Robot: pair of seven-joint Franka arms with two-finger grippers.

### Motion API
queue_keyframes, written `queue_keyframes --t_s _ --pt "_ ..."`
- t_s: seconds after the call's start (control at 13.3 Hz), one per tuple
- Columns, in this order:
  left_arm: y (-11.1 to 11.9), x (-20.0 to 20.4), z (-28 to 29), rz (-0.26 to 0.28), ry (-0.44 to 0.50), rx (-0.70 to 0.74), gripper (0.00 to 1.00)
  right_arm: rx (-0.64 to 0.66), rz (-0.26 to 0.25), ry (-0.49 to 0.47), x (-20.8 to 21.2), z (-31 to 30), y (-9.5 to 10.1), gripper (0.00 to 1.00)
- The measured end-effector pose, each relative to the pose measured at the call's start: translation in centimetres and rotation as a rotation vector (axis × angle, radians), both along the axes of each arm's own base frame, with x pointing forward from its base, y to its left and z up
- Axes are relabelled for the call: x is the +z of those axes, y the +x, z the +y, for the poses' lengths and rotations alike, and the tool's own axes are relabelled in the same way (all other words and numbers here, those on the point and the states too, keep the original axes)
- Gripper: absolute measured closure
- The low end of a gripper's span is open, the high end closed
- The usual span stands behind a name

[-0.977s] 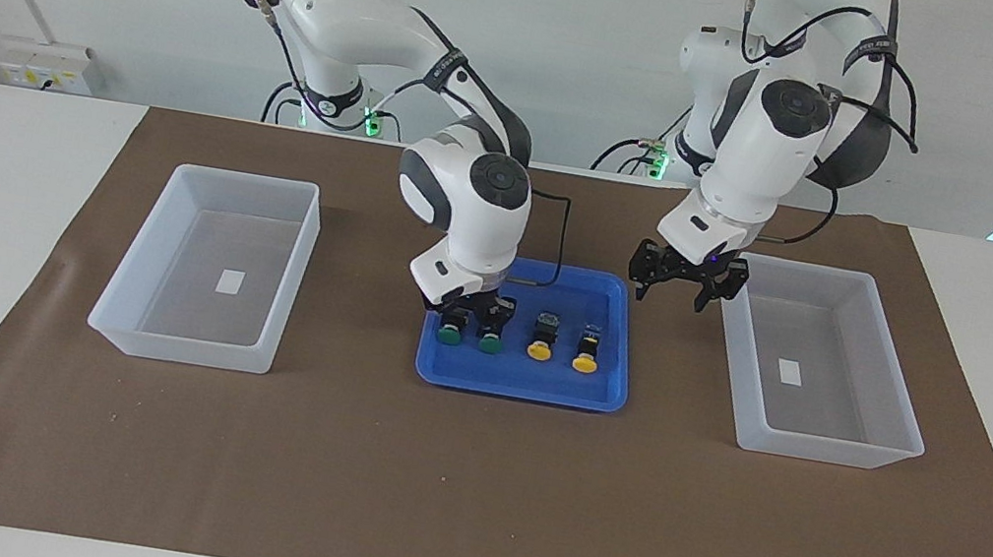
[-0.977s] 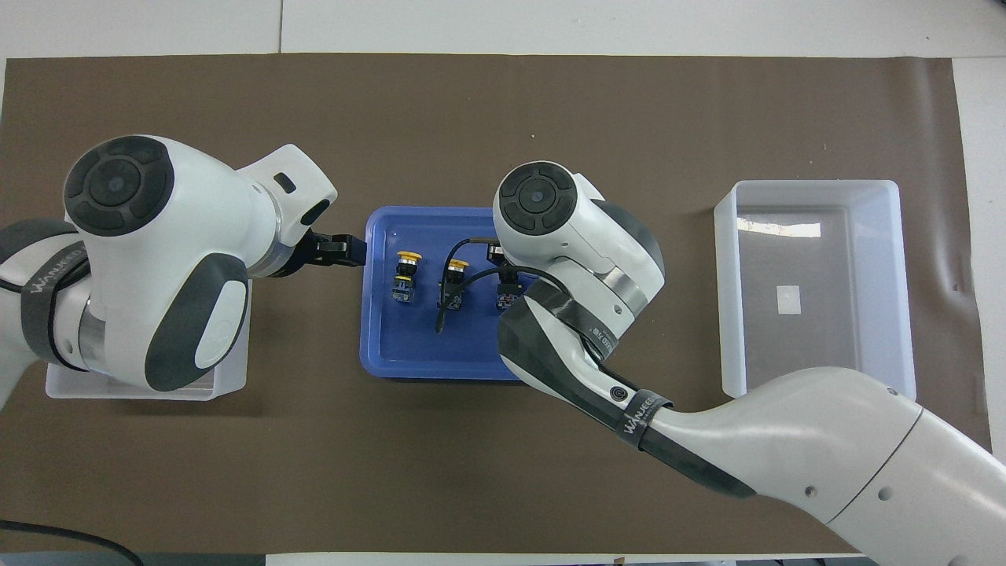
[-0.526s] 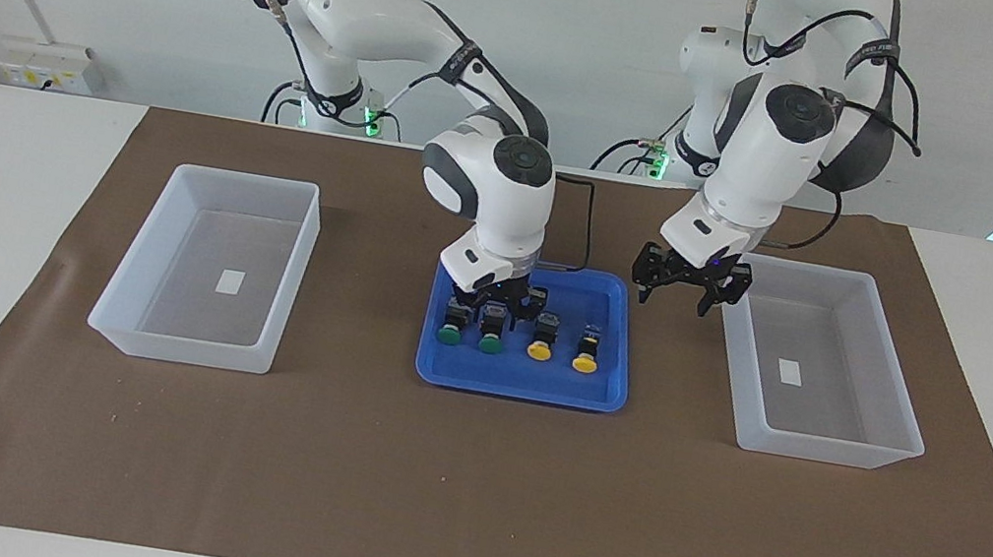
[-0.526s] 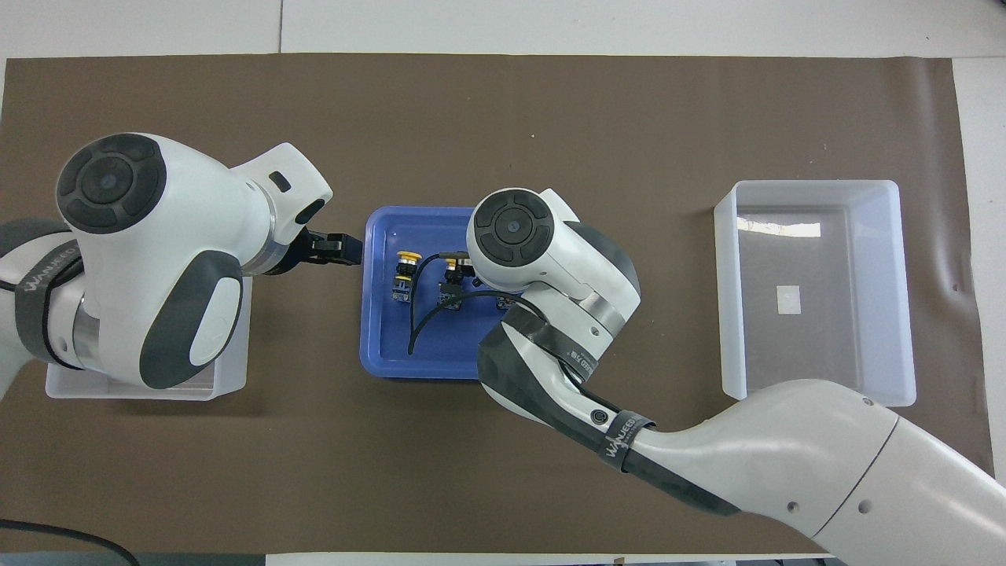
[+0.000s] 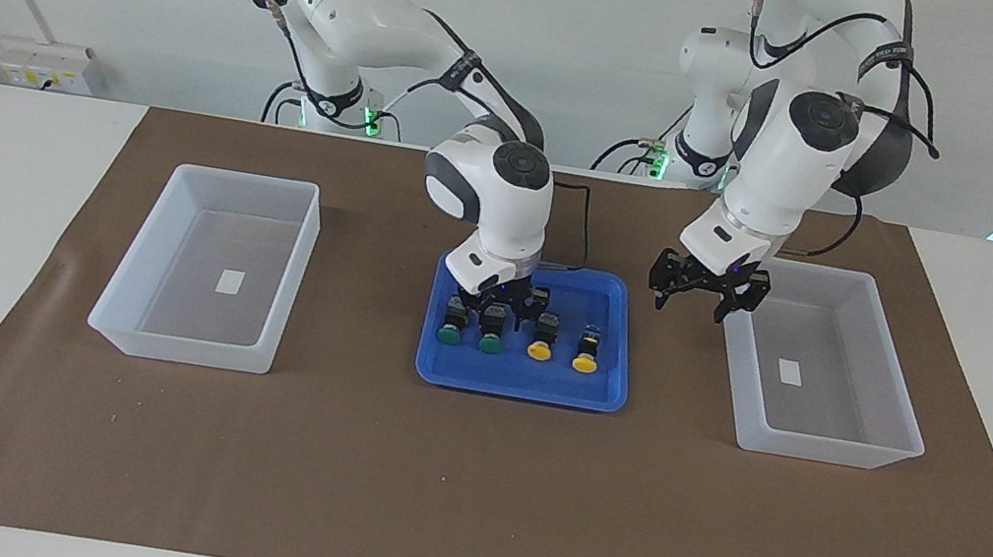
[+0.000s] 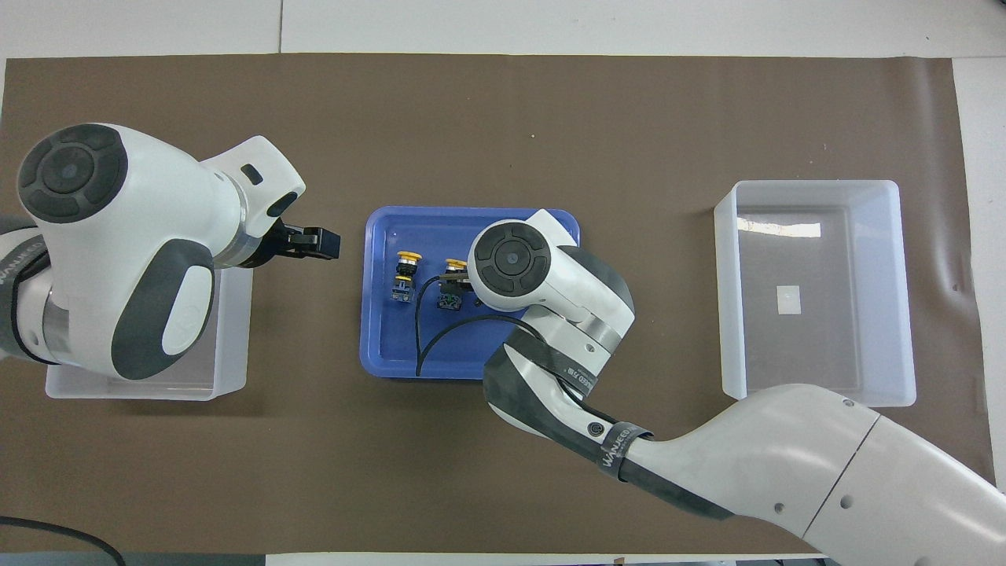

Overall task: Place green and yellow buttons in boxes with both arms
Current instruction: 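Close the right gripper on the green button while the left grasps yellow, then carry the green button into the right box with the right gripper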

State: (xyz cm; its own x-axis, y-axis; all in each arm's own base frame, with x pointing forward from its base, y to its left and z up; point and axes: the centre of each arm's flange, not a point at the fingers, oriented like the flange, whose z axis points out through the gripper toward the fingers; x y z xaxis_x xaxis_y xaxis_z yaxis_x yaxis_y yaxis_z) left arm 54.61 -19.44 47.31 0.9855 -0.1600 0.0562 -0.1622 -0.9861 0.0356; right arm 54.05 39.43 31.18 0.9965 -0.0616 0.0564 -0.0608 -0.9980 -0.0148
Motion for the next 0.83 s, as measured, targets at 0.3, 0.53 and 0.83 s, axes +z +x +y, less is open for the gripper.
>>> queue_keyframes --t_s 0.3,0.53,0.83 --pt "0.0 0.0 0.0 0.0 0.0 0.0 0.08 0.014 -0.002 -0.022 -0.68 -0.37 -0.42 0.41" --pt "0.0 0.0 0.0 0.0 0.0 0.0 0.08 0.014 -0.002 -0.023 -0.71 -0.41 -0.43 0.53" --pt "0.01 0.01 -0.01 -0.001 0.0 0.0 0.08 0.011 0.005 -0.037 -0.6 -0.62 -0.41 0.55"
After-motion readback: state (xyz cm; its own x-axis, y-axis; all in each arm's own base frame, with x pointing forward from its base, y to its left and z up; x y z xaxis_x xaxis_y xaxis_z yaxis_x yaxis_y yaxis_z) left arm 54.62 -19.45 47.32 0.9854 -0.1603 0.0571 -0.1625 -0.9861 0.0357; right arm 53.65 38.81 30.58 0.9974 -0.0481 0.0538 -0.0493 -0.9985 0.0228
